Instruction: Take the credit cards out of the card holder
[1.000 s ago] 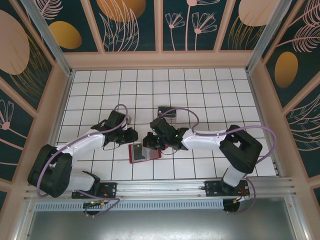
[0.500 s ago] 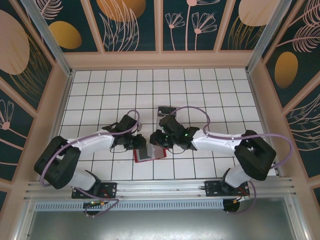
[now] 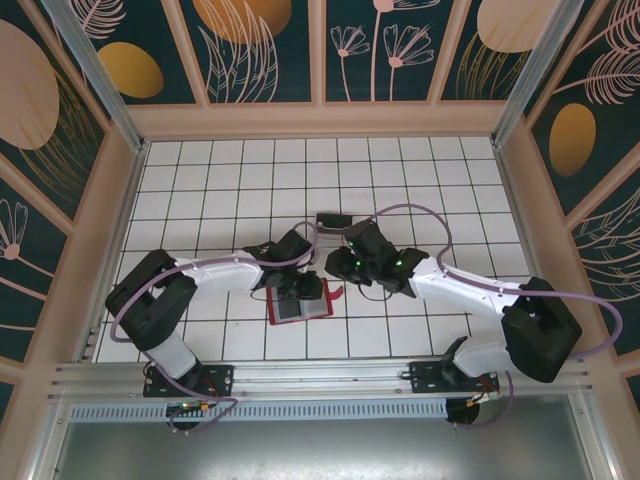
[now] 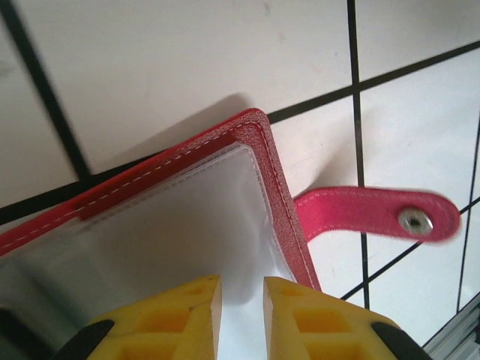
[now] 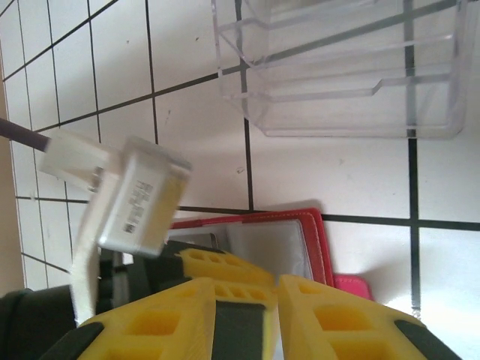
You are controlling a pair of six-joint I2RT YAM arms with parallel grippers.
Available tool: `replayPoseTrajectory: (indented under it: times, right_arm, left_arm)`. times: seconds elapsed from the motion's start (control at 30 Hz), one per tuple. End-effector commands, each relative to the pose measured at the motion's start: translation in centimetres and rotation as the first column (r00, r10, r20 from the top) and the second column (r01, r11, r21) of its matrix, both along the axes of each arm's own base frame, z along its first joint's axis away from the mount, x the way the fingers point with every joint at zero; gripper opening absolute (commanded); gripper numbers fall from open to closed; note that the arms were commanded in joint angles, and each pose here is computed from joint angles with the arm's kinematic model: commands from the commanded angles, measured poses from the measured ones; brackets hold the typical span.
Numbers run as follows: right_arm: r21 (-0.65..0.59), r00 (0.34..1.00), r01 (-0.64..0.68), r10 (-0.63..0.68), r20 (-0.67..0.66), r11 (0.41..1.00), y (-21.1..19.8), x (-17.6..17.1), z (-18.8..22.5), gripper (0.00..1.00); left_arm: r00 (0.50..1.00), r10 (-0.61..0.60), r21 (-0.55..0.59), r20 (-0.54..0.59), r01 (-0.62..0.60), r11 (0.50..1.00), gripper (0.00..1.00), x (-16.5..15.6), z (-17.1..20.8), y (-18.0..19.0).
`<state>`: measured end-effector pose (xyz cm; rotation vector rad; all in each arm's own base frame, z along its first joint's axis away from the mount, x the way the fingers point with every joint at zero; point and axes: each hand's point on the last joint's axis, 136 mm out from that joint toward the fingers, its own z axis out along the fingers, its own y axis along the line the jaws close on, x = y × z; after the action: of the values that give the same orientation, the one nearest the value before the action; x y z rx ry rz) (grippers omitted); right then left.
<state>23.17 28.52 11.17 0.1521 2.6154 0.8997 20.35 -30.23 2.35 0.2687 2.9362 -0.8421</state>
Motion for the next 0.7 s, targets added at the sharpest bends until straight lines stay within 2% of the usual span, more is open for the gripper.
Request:
replayPoseTrajectory:
  times: [0.0, 0.27, 0.43, 0.5, 0.67]
  right_arm:
    - [-0.039, 1.0, 0.007, -0.007, 0.018, 0.999, -1.1, 0.0, -0.5, 0.29]
    - [-0.024, 1.0, -0.007, 0.007, 0.025, 1.0, -0.8, 0.0, -0.1, 0.29]
    - [-0.003, 0.998, -0.024, 0.024, 0.055, 1.0, -0.2, 0.3, 0.8, 0.29]
    - [0.003, 0.997, -0.032, 0.032, 0.066, 0.999, 0.0, 0.5, 1.2, 0.29]
    - [0.025, 0.996, -0.046, 0.043, 0.081, 0.999, 0.4, 0.6, 2.2, 0.29]
  left_arm:
    - [1.0, 0.001, 0.024, -0.017, 0.0, 1.0, 0.23, -0.2, -1.1, -0.9]
    - [0.998, -0.054, 0.041, -0.019, 0.055, 0.998, 0.23, -1.2, -1.2, -2.0]
    - [0.997, -0.03, 0.053, 0.064, 0.026, 0.998, 0.23, 0.6, 1.1, -2.1]
    - [0.993, -0.02, 0.019, 0.116, 0.018, 1.0, 0.23, 1.6, 3.5, -3.0]
    - [0.986, 0.018, 0.015, 0.168, -0.021, 1.0, 0.23, 2.6, 5.2, -2.7]
